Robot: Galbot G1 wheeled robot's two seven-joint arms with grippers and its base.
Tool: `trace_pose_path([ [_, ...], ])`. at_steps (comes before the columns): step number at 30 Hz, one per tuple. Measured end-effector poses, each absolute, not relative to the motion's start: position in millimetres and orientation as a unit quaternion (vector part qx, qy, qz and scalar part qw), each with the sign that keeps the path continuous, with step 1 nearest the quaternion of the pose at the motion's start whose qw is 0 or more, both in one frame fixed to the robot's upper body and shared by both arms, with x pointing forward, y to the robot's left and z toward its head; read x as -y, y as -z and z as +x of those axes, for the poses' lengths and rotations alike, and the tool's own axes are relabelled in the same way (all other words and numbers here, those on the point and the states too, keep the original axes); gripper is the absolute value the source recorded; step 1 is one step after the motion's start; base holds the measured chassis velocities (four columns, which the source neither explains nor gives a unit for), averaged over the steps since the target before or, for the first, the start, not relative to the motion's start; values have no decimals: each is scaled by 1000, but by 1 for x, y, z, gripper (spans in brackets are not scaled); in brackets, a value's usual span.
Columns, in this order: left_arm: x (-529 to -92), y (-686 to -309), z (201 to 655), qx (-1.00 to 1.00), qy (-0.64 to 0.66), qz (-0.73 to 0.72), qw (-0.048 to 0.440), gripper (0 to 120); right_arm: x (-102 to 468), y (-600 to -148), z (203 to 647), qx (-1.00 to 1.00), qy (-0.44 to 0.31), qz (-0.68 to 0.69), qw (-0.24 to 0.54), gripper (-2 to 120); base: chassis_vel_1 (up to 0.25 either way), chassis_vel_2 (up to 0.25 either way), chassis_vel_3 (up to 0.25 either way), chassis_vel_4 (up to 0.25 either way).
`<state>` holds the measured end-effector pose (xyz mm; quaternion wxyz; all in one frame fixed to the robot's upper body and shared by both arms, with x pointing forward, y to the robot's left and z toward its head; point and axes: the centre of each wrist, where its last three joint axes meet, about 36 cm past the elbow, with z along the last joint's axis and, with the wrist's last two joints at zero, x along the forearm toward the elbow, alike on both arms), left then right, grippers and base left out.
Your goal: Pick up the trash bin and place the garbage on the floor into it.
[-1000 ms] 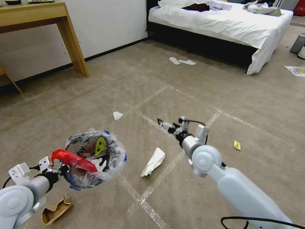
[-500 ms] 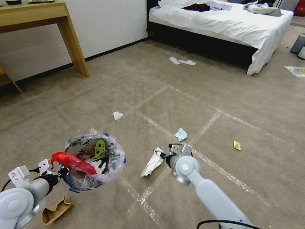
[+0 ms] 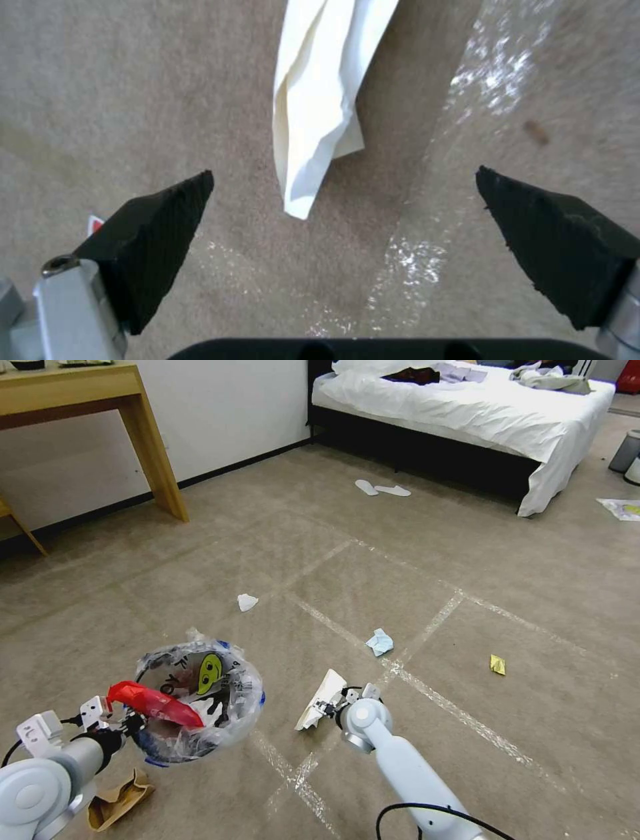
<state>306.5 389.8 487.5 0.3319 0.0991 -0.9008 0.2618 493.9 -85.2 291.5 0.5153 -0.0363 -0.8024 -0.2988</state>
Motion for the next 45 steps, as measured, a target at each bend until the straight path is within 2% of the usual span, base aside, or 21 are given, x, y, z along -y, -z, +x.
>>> trace_pose_path([
  [13, -387, -490, 302, 901, -257, 97, 335, 0, 54, -244, 510, 799, 304, -45, 517, 100, 0, 0, 0, 0],
  [20, -386, -495, 299, 904, -253, 93, 333, 0, 66, -226, 519, 816, 294, -48, 496, 100, 0, 0, 0, 0],
  [45, -378, -499, 292, 905, -256, 86, 329, 0, 86, -202, 530, 833, 298, -12, 466, 99, 0, 0, 0, 0],
])
